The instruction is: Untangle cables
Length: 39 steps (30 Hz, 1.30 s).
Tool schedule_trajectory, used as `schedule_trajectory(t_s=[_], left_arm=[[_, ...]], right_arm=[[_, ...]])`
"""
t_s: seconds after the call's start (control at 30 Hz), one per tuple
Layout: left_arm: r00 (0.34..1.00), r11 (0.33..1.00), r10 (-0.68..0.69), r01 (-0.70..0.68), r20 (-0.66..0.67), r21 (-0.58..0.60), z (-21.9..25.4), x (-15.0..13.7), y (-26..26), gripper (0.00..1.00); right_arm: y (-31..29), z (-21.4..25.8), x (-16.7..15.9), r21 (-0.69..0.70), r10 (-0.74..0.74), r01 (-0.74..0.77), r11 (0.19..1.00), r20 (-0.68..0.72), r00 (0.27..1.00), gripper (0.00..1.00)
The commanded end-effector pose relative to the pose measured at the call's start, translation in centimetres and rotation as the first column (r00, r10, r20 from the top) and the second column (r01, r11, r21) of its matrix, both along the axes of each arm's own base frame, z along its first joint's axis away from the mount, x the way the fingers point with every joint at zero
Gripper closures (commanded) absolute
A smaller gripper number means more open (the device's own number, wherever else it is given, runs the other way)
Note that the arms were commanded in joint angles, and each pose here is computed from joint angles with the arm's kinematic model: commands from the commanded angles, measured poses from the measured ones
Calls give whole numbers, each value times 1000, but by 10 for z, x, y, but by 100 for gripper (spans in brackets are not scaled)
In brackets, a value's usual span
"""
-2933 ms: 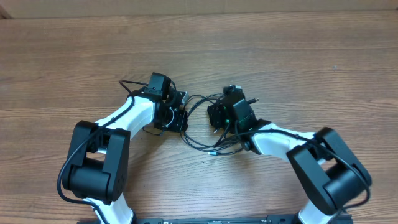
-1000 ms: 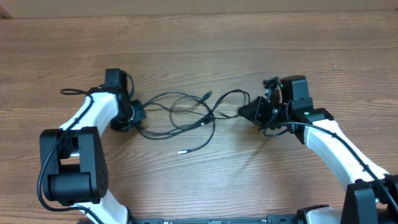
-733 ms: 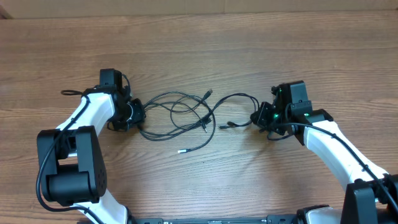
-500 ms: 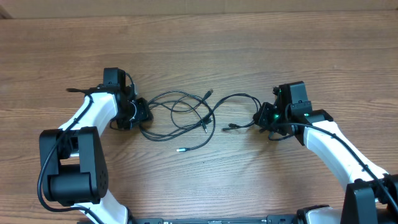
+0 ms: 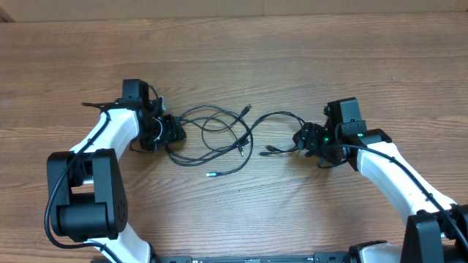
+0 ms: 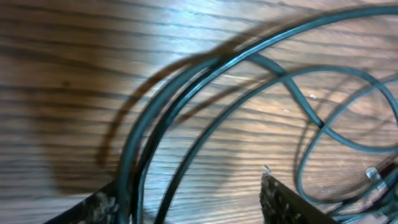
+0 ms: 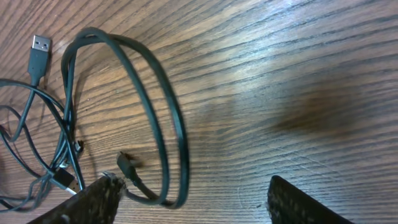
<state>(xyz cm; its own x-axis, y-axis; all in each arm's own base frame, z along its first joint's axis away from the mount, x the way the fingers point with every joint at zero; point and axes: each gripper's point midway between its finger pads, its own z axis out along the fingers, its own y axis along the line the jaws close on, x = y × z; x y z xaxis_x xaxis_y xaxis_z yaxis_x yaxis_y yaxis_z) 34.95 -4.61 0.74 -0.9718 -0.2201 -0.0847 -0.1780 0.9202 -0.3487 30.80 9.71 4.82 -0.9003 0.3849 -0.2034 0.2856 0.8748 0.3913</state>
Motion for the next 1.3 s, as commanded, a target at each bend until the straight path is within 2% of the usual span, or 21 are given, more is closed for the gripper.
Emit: schedule_trajectory(t_s=[0.0, 0.13, 0.23, 0.4, 0.5, 0.7, 0.8, 0.83, 0.93, 1.13, 1.2, 1.27], left_arm=[[992, 993, -103, 98, -75, -64, -26, -26, -22, 32], [989, 990, -129, 124, -69, -68, -25, -26, -30, 30], [986, 987, -150, 146, -66, -67, -25, -27, -35, 29], [984, 984, -163, 158, -68, -77, -23, -29, -40, 27], [984, 984, -166, 160, -62, -82, -14, -28, -41, 28], [984, 982, -172, 175, 49, -77, 27, -20, -43, 26], [978, 981, -154, 168, 139, -93, 60, -14, -49, 19], [976, 983, -149, 164, 159, -87, 70, -13, -50, 13], [978, 988, -148, 152, 150, -12, 95, -14, -47, 8], [987, 978, -84, 55, 135, 202, 125, -3, -29, 8], [991, 969, -42, 9, 128, 246, 128, -3, -22, 10], [992, 974, -33, 4, 126, 226, 129, -4, -27, 19]], right_arm=[[-5, -1, -1, -18, -9, 9, 1000, -2, 1000, 23], [-16, -5, -4, -81, -34, 33, 996, -16, 999, 23], [-26, -9, -8, -137, -57, 52, 989, -31, 998, 32], [-33, -13, -14, -169, -67, 58, 984, -50, 996, 32], [-33, -15, -17, -170, -67, 57, 984, -57, 996, 32], [-34, -18, -22, -177, -68, 53, 983, -78, 995, 27], [-35, -18, -23, -176, -69, 54, 983, -81, 994, 21], [-35, -18, -23, -175, -70, 55, 983, -81, 994, 18], [-30, -17, -24, -146, -58, 44, 988, -89, 994, 12], [-13, -14, -26, -54, 4, -9, 999, -98, 995, 3], [-10, -14, -27, -37, 11, -15, 999, -102, 995, 0], [-9, -14, -29, -32, 15, -18, 999, -107, 994, 0]])
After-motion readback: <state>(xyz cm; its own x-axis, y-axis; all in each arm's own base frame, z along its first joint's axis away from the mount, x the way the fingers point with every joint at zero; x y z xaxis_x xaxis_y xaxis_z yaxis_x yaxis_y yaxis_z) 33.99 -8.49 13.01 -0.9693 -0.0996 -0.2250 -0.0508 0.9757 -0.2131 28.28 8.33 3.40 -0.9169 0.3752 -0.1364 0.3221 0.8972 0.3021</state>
